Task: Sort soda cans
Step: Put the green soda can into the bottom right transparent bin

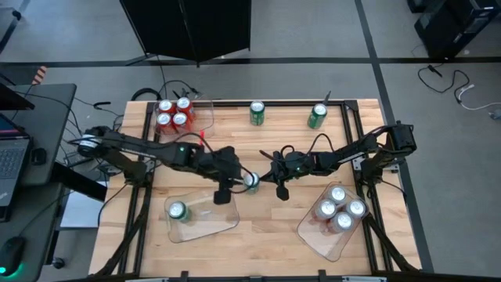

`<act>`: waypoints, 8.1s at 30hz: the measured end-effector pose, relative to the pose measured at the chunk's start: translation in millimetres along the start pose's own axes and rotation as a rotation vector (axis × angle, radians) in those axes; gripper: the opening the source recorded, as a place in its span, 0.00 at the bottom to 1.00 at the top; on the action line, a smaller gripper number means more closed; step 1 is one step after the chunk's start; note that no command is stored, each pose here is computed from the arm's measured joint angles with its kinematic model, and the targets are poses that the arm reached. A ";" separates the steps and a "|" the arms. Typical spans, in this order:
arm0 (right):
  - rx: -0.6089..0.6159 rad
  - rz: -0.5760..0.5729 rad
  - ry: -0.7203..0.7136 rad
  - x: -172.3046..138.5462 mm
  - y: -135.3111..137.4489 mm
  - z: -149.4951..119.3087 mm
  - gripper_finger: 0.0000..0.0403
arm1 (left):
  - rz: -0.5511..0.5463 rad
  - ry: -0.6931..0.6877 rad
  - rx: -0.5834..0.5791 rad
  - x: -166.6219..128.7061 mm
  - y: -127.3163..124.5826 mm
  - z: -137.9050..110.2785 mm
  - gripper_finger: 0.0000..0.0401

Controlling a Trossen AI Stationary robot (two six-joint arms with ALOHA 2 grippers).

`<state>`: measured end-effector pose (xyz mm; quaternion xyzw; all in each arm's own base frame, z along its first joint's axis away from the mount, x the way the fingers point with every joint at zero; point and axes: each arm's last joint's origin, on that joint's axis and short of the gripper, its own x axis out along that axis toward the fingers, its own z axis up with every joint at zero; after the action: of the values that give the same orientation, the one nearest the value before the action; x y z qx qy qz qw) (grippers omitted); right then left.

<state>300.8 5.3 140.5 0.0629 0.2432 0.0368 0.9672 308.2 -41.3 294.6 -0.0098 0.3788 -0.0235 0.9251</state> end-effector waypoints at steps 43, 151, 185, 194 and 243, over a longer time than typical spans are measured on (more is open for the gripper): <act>-0.086 0.052 0.019 1.0 17.8 -3.9 0.00 | 0.015 0.156 -0.191 86.0 22.1 -5.4 0.81; -0.062 -0.034 0.030 -0.3 -2.9 -3.2 0.00 | 0.301 0.696 -0.521 -75.5 -162.1 -126.5 0.75; 0.178 -0.745 -0.204 -16.7 -158.3 79.7 0.82 | 0.178 0.143 -0.246 -68.6 -123.3 -62.9 0.01; 0.231 -0.723 -0.081 9.5 -204.4 73.7 0.89 | 0.026 -0.150 -0.195 -75.1 -89.5 -77.7 0.00; -0.019 -0.163 -0.077 78.8 0.6 88.1 0.72 | 0.110 -0.056 -0.108 -49.0 -25.5 -78.0 0.00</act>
<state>411.9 4.8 180.8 0.0351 0.2099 -0.0421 0.9762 217.7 -64.3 274.3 -0.0397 0.3535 0.0480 0.9334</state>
